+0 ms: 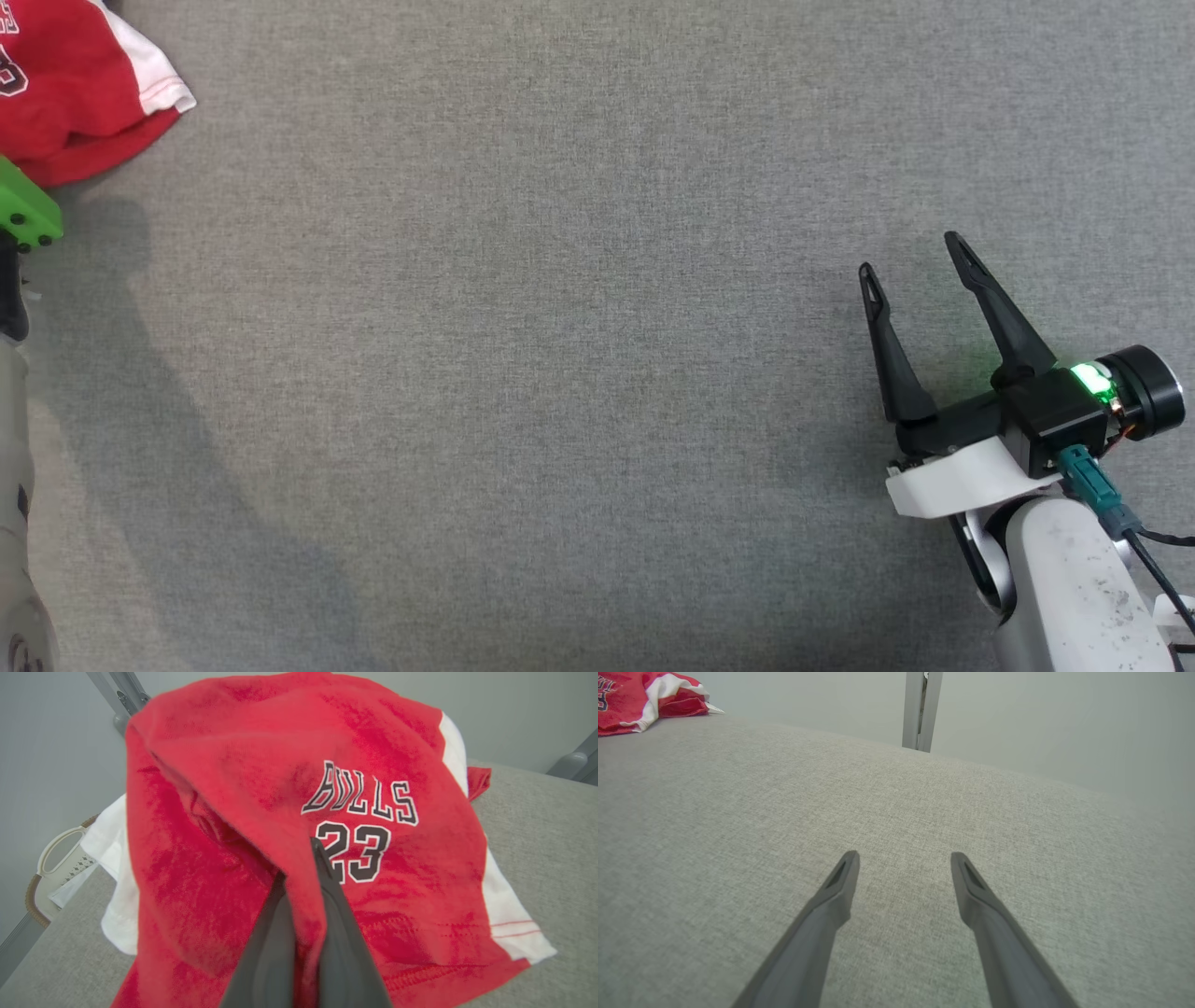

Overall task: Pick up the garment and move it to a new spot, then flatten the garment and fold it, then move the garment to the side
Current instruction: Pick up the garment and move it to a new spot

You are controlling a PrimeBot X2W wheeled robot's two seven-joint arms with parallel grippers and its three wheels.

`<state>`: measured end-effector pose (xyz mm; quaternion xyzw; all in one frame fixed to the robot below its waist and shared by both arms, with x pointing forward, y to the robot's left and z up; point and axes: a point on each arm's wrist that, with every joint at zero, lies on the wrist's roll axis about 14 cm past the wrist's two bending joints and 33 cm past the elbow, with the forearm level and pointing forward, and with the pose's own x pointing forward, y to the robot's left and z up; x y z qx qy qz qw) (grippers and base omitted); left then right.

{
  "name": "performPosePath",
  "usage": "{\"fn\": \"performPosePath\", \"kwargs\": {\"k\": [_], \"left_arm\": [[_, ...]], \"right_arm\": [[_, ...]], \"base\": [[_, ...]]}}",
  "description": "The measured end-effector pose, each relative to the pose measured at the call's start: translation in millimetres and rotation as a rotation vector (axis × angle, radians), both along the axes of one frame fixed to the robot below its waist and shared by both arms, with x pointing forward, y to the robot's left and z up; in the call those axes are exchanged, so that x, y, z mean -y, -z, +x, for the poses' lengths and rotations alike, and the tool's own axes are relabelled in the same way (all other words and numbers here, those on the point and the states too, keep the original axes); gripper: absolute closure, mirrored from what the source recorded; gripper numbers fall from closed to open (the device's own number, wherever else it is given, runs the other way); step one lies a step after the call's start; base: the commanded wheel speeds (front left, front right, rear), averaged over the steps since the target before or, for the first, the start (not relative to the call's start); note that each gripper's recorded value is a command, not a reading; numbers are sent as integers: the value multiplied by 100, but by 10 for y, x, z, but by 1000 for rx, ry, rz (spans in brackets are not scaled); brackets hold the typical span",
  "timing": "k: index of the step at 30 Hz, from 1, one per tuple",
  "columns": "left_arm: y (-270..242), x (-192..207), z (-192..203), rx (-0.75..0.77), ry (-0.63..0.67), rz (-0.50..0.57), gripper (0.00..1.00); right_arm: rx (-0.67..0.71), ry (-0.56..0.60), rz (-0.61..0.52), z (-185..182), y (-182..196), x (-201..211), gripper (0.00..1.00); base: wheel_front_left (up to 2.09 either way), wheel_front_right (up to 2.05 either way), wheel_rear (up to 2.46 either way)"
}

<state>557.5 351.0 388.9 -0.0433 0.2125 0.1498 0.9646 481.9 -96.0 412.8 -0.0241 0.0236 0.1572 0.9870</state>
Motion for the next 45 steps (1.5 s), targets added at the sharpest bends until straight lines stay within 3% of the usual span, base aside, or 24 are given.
{"fn": "performPosePath", "kwargs": {"k": [8,16,21,26,37,41,45], "left_arm": [[-527,-141,-57,66,37,105,100],[-1353,2,-29,178,187,296,100],[-1866,482,15,269,356,407,100],[-2365,1287,-49,402,578,473,100],[-3008,3103,-778,678,1061,347,100],[-2760,3482,-1055,666,1166,208,100],[-2085,3624,-1272,513,1215,96,100]], "right_arm": [[32,-7,37,-85,-253,-45,0],[81,-6,90,-287,-614,-51,0],[107,9,111,-471,-808,9,0],[137,47,117,-686,-974,154,0],[220,214,112,-1075,-1269,741,0],[230,280,109,-1195,-1290,963,0],[234,321,109,-1277,-1294,1098,0]], "base": [[0,0,0],[0,0,0],[0,0,0],[0,0,0],[0,0,0],[0,0,0],[0,0,0]]}}
